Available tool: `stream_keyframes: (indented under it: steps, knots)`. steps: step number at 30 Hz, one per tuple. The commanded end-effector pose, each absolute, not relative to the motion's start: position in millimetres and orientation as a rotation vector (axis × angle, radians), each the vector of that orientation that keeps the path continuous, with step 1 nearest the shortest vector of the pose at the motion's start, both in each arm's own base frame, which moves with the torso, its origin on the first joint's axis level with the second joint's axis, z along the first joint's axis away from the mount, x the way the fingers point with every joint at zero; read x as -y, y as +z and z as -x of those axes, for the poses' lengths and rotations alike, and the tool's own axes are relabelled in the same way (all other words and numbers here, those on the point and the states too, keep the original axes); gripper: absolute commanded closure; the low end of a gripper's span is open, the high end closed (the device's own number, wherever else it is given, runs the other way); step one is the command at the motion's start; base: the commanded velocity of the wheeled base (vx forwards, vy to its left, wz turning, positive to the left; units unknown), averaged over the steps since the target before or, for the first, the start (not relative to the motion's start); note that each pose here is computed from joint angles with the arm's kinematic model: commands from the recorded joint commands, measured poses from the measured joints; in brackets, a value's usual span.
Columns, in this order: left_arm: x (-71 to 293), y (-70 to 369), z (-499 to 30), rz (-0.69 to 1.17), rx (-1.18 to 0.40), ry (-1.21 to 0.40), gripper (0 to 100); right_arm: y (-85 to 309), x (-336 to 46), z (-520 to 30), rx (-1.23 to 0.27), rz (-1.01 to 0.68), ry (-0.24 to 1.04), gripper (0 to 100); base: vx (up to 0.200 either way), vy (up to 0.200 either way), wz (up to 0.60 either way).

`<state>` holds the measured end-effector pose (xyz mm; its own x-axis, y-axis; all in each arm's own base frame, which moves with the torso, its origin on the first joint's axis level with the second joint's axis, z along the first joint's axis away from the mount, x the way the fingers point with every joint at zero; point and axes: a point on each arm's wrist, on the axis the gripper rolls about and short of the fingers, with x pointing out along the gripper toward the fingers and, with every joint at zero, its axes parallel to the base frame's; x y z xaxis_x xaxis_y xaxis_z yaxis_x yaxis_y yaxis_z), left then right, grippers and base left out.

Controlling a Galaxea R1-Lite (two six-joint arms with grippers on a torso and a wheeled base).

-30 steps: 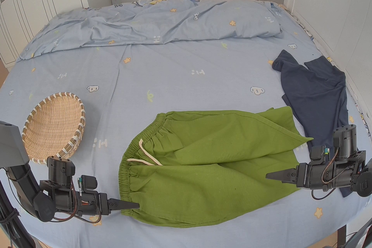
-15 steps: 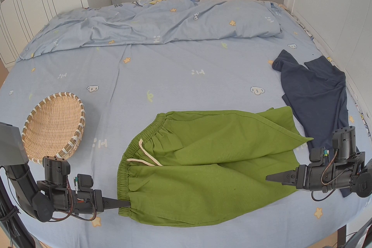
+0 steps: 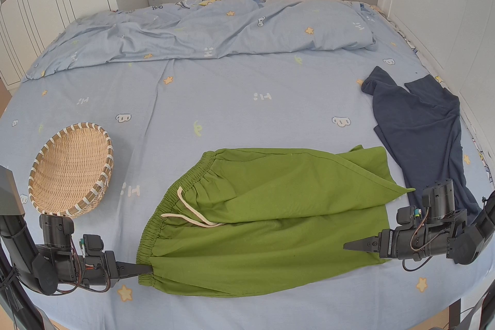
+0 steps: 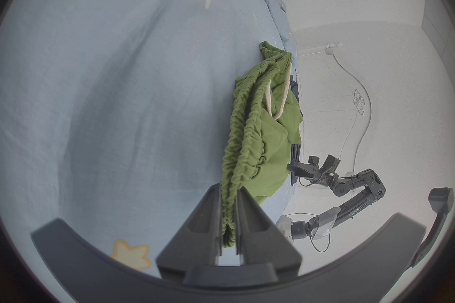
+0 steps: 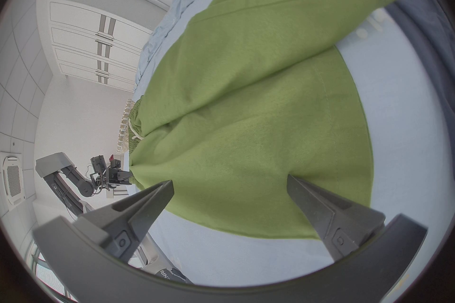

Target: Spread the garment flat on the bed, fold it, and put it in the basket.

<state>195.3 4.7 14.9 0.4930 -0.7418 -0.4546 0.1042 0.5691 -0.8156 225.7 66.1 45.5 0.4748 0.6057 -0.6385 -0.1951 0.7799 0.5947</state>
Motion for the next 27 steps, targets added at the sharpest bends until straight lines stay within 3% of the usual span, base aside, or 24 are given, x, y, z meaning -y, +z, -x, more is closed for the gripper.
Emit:
stream_keyframes:
  steps: [1,27]
  knots:
    - [-8.3,15.6,-193.8,0.821,-0.907,-0.570,100,27.7,-59.0,-228.8,-1.017,-0.501,0.462,0,0.000,0.000,0.00]
    - [-16.7,14.1,-190.6,0.795,-0.870,-0.551,100,75.6,-28.9,-190.9,-0.889,-0.548,0.400,0,0.000,0.000,0.00]
